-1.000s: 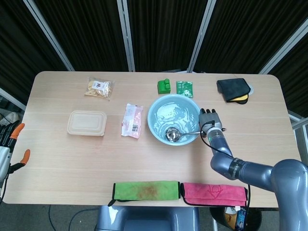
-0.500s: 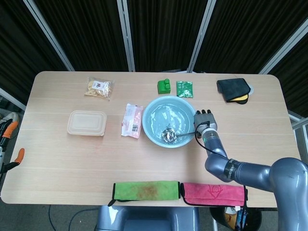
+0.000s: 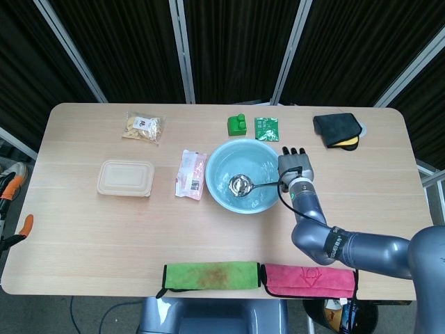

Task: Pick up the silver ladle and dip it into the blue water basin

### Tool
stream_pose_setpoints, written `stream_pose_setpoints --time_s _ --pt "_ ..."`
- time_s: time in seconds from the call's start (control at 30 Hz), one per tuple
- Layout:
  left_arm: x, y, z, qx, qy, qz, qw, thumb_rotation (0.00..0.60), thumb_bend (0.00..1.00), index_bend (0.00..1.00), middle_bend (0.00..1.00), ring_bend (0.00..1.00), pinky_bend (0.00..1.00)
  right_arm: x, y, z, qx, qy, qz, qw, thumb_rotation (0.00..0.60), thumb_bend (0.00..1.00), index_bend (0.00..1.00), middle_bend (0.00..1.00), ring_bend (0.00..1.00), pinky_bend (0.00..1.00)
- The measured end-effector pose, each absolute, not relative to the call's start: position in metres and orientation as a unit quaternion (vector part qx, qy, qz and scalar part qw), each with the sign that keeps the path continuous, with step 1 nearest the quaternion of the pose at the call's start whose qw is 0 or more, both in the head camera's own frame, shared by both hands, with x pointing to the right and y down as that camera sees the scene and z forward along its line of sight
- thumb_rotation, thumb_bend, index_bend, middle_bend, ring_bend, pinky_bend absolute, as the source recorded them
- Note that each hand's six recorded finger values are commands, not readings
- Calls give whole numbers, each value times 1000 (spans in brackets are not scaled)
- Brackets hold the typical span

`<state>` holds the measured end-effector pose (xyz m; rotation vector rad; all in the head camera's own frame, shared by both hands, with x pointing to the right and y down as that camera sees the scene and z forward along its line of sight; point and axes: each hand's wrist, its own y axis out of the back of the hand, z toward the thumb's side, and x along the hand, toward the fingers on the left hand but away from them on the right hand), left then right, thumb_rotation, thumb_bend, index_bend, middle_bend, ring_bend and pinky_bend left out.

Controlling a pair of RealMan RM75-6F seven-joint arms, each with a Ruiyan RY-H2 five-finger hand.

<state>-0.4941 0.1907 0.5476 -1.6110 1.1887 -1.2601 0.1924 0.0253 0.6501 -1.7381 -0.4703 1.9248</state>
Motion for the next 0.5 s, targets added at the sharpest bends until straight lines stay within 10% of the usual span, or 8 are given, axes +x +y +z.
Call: stream_pose_setpoints --time_s 0.5 --pt "-490 194 548 -636 455 -490 384 600 443 0 0 0 0 205 26 631 -624 -182 718 250 600 414 718 11 0 0"
